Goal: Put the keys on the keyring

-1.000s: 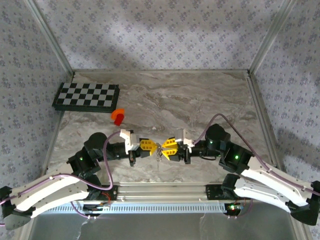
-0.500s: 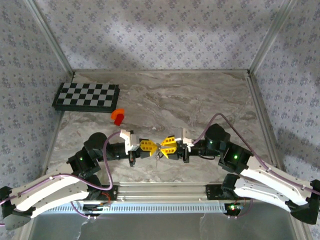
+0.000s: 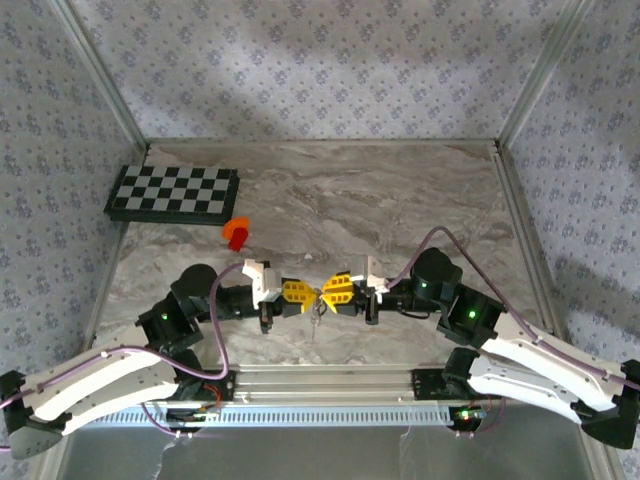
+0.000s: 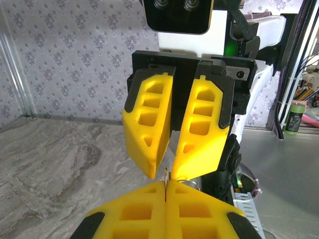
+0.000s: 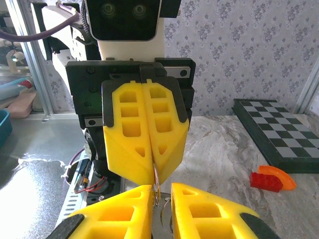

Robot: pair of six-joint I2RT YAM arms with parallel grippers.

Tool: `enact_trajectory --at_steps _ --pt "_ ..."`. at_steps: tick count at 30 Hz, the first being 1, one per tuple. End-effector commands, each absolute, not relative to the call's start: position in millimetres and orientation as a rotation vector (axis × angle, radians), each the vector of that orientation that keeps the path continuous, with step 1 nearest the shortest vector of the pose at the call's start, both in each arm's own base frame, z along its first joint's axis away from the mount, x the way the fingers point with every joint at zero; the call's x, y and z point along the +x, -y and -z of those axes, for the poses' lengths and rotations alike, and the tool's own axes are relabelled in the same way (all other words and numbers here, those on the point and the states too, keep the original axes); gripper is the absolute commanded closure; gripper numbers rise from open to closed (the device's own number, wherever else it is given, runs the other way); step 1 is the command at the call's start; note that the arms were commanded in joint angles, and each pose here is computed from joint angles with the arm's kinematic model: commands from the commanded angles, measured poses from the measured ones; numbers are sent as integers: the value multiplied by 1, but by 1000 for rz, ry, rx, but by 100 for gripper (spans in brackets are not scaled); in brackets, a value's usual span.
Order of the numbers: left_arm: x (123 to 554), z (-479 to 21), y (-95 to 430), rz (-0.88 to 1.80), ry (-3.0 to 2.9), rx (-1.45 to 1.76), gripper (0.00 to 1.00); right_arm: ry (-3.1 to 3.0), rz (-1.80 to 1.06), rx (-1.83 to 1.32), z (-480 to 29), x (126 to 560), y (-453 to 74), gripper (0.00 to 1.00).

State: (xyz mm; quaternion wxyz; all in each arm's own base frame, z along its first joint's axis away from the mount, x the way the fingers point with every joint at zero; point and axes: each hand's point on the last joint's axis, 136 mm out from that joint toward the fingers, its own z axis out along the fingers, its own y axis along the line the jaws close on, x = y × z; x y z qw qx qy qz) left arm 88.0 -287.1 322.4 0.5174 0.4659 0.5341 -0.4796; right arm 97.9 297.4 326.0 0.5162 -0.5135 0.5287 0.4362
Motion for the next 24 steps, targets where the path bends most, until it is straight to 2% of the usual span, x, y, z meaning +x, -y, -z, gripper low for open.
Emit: enact_trajectory --at_steps 1,14,24 --pt "82 -351 285 1175 -1185 1110 100 -1213 -1050 -1236 -340 94 -298 81" --pt "82 -351 284 1170 -1184 1109 100 -1242 -1043 -1255 -333 96 -301 81" --pt "86 -347 284 1148 -1208 1100 100 -1268 -998 -1261 -327 100 -300 100"
